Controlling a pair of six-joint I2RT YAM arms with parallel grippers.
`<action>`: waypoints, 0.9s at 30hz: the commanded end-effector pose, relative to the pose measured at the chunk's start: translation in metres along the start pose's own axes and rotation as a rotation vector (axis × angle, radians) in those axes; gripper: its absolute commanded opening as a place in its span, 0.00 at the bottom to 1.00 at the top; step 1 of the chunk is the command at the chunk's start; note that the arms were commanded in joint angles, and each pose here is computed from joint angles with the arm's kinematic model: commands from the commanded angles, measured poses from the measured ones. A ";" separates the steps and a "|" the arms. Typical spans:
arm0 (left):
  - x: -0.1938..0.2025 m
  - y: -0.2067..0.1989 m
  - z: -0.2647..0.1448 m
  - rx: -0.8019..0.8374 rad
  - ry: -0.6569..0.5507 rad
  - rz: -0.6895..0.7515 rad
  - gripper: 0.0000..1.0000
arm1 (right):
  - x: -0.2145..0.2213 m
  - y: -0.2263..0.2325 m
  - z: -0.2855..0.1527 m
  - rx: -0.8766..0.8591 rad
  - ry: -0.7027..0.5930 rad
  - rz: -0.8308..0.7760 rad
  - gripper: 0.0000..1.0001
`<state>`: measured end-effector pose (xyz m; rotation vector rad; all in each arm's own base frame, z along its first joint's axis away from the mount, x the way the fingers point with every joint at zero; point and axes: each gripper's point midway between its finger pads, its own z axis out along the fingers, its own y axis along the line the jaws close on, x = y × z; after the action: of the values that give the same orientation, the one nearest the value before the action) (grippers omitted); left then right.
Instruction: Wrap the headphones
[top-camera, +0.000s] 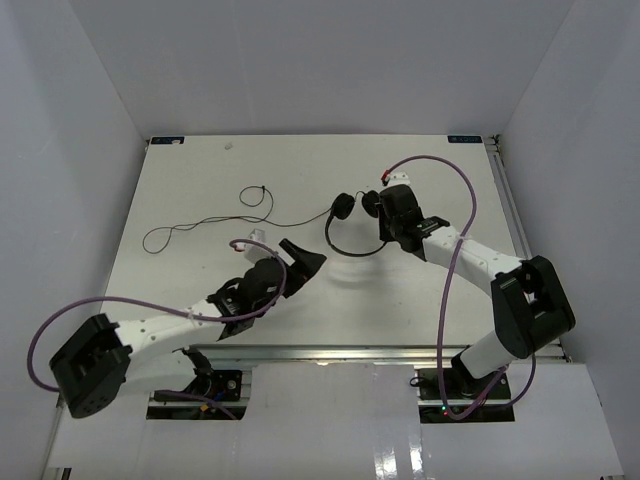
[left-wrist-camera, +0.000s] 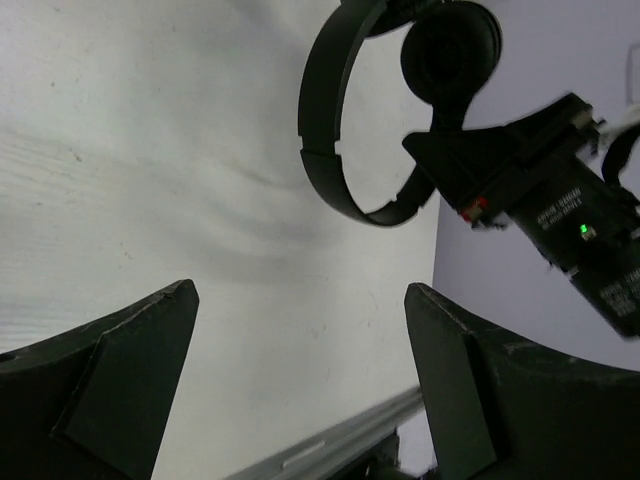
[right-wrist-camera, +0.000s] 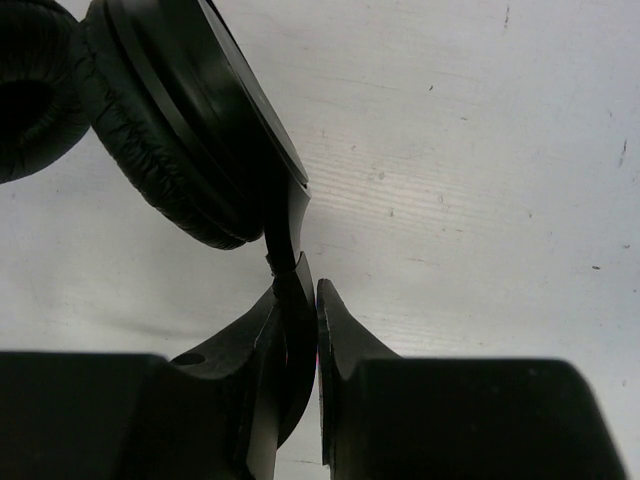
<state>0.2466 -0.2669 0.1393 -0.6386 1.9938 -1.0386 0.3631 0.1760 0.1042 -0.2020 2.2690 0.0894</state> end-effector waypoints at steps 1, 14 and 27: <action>-0.016 -0.024 0.030 -0.075 -0.185 -0.195 0.95 | -0.049 0.011 -0.004 0.037 -0.171 0.150 0.08; 0.017 -0.008 0.090 -0.293 -0.182 -0.280 0.70 | -0.050 0.024 -0.017 0.021 -0.274 0.123 0.08; 0.027 -0.016 0.099 -0.298 -0.140 -0.290 0.54 | -0.052 0.030 -0.016 0.037 -0.289 0.108 0.08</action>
<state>0.3116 -0.3393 0.0942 -1.1175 2.0125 -0.8311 0.3635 0.2024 0.1252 -0.1213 2.0876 0.0882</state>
